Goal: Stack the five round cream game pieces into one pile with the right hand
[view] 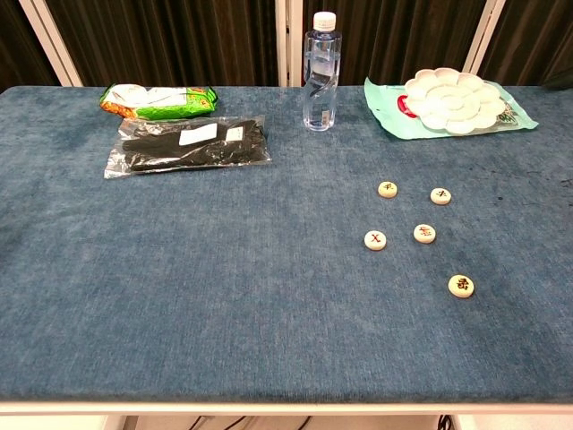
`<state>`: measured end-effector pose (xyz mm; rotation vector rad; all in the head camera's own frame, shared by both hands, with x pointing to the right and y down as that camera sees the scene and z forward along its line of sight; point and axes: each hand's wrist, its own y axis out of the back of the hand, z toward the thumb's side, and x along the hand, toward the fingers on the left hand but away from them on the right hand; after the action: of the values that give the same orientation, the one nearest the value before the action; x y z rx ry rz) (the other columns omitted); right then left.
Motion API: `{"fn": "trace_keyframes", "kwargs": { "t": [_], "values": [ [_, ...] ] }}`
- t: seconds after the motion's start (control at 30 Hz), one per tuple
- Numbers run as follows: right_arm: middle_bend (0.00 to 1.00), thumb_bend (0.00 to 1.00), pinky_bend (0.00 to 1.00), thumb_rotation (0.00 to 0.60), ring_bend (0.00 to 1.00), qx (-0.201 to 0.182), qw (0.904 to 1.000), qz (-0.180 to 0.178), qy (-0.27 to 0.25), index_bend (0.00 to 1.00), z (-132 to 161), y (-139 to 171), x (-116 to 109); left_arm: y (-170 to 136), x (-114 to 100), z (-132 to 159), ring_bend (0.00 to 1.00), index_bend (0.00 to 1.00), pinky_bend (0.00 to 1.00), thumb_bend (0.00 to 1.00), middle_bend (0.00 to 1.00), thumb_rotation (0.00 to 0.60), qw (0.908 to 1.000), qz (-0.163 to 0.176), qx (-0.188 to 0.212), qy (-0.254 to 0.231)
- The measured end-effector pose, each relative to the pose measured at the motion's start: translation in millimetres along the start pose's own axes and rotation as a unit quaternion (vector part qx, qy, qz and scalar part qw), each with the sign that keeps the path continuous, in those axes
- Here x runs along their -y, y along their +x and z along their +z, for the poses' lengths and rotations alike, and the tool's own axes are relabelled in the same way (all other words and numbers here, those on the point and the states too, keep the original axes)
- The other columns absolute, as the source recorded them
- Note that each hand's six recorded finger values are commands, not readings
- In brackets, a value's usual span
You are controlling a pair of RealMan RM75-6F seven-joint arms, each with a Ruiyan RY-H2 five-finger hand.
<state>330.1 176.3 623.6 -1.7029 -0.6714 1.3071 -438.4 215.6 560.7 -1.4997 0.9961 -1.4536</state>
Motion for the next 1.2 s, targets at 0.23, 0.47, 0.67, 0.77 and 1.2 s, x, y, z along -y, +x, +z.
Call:
{"fn": "trace_keyframes", "kwargs": {
  "t": [0.23, 0.47, 0.67, 0.77, 1.2],
  "values": [
    [0.00, 0.22, 0.00, 0.600, 0.00, -0.052, 0.9983, 0.028, 0.006, 0.00, 48.6, -30.4, 20.5, -0.1, 1.5, -0.1, 0.00, 0.03, 0.00, 0.18, 0.00, 0.600, 1.0000, -0.007, 0.001, 0.000],
    [0.00, 0.27, 0.00, 0.600, 0.00, -0.073, 0.9961, 0.051, -0.002, 0.06, 77.3, -48.2, 42.2, -0.2, 3.7, -1.5, 0.00, 0.03, 0.00, 0.18, 0.00, 0.600, 0.9998, -0.020, 0.001, -0.002],
    [0.00, 0.28, 0.00, 0.600, 0.00, -0.075, 0.9951, 0.065, -0.002, 0.09, 86.3, -61.6, 57.3, -2.0, 5.3, -4.2, 0.00, 0.03, 0.00, 0.19, 0.00, 0.600, 0.9994, -0.034, -0.008, -0.003],
    [0.00, 0.28, 0.00, 0.600, 0.00, -0.079, 0.9944, 0.070, -0.004, 0.13, 91.8, -65.8, 62.7, -2.3, 4.6, -4.5, 0.00, 0.03, 0.00, 0.19, 0.00, 0.600, 0.9992, -0.039, -0.010, -0.003],
    [0.00, 0.28, 0.00, 0.600, 0.00, -0.089, 0.9914, 0.088, -0.037, 0.28, 109.7, -80.9, 81.1, -3.0, 2.8, -2.8, 0.00, 0.03, 0.00, 0.19, 0.00, 0.600, 0.9993, -0.037, -0.006, -0.005]
  ]
}}
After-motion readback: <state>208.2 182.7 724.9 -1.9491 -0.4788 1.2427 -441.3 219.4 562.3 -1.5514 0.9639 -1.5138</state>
